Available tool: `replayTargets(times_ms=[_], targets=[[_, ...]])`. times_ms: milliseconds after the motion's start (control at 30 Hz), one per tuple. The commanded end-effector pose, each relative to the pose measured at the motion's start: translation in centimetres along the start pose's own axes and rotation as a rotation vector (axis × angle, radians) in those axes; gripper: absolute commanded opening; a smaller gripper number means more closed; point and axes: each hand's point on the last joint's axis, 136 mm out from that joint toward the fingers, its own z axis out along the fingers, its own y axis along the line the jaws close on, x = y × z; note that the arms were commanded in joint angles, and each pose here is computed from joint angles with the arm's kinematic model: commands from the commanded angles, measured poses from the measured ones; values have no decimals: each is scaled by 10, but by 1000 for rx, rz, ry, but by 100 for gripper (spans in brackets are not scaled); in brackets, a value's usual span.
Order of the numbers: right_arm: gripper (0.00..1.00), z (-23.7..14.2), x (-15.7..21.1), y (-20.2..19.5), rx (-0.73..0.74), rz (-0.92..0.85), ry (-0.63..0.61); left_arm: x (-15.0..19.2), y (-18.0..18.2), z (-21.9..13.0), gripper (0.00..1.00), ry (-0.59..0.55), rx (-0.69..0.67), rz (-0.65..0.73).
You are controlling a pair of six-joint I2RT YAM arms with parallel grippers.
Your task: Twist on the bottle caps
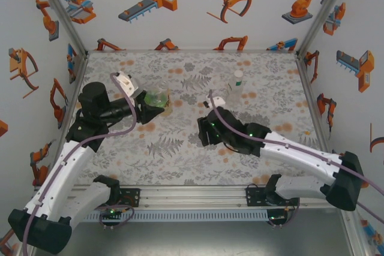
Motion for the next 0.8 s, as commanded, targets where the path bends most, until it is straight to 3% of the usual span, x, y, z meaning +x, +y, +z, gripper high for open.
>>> replayTargets(times_ms=[0,367,767], targets=[[57,8,23,-2,81,61,69,-7,-13,-6,0,-65,52,60],[56,49,80,6,83,139,268,3,-13,-16,0,-63,-20,89],[56,77,85,3,88,120,337,5,-12,-14,10,-59,-17,81]])
